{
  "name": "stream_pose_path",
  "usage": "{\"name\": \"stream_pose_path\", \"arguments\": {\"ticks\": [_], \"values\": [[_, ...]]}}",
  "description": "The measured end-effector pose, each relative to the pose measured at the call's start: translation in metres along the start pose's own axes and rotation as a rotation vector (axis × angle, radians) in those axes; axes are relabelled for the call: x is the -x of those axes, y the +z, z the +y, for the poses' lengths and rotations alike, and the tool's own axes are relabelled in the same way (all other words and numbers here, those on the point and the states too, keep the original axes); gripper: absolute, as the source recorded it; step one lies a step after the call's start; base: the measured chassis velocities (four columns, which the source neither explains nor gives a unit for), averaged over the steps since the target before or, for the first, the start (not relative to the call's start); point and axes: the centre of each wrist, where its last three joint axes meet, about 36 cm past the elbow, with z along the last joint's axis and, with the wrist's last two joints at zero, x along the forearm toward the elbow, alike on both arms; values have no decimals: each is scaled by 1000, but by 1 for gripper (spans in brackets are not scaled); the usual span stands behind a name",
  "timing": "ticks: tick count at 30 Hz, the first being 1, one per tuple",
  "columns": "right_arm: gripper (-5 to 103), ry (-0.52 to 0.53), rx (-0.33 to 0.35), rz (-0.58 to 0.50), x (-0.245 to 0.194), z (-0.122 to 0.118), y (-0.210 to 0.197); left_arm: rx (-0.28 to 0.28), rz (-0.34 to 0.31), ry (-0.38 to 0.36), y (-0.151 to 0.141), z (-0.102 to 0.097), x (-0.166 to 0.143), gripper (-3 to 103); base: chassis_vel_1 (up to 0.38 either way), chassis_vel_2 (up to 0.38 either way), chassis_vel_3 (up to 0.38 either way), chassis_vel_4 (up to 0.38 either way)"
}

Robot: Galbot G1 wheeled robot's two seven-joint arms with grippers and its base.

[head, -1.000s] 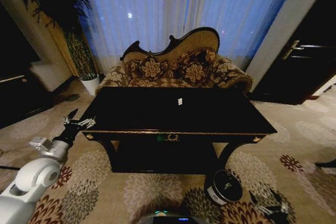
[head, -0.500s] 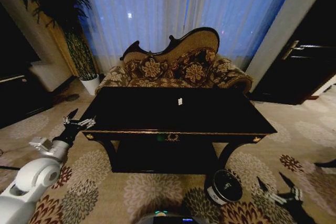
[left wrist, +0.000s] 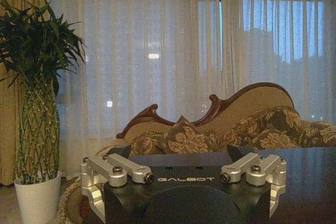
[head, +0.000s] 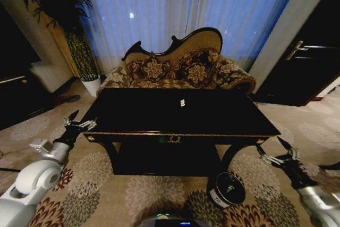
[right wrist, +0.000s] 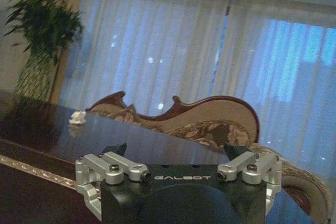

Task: Move to the front of the table and place the trash on the table into the trash bin.

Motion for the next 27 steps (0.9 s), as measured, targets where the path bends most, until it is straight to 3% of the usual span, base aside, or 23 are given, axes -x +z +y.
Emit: {"name": "stream_pose_path", "arguments": {"ticks": [10,18,21,27], "values": [[100,-153,-79,49,78,-20,-23,0,0,0,0,0,0,100,0,0,0,0],[100,-227,-92,84,130,-26,-33,0,0,0,0,0,0,100,0,0,0,0],[100,-227,-83,80,144,-24,-36,0,0,0,0,0,0,100,0,0,0,0],[100,-170,8,120,161,-11,-36,0,0,0,0,0,0,100,0,0,0,0]]}}
